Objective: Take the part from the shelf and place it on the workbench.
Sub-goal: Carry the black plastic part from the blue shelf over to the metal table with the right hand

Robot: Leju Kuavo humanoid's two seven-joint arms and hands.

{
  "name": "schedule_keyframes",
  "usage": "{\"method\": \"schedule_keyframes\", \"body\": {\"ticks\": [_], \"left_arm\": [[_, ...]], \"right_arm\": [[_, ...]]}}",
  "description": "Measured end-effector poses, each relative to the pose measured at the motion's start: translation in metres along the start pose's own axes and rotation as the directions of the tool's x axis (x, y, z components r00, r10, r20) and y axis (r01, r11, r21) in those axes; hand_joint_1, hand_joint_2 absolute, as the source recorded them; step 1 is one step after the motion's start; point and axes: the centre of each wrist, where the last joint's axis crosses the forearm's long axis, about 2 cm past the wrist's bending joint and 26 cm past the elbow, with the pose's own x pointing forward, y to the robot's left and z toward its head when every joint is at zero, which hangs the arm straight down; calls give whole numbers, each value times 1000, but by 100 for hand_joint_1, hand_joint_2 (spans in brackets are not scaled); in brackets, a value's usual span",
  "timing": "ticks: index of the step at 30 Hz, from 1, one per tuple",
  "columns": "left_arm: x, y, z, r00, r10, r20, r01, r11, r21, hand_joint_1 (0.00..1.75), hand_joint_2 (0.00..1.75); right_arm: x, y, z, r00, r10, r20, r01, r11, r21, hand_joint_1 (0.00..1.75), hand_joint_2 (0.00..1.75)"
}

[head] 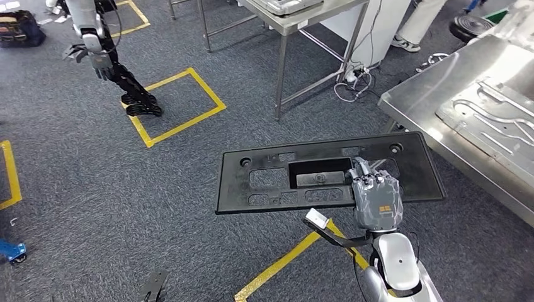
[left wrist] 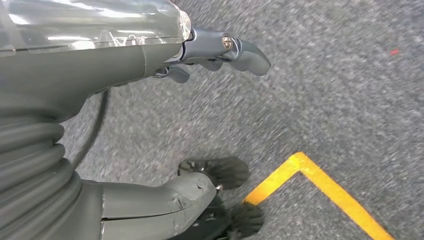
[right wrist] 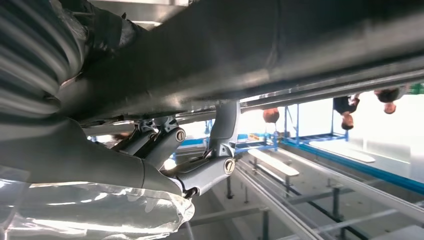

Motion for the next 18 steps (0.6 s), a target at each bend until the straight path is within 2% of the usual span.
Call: {"method": "schedule_keyframes", "body": {"ticks": [12,18], "left_arm": [[-1,0,0,1000,-9,1,9,1000,-18,0,175],[5,-1,-2,999,-37,15,37,999,-37,0,175]], "right_arm": [[0,0,-2,1000,-11,-5,11,1000,12,175,175],[-1,-2,-9,1000,-27,-12,27,999,23,175,175]]}}
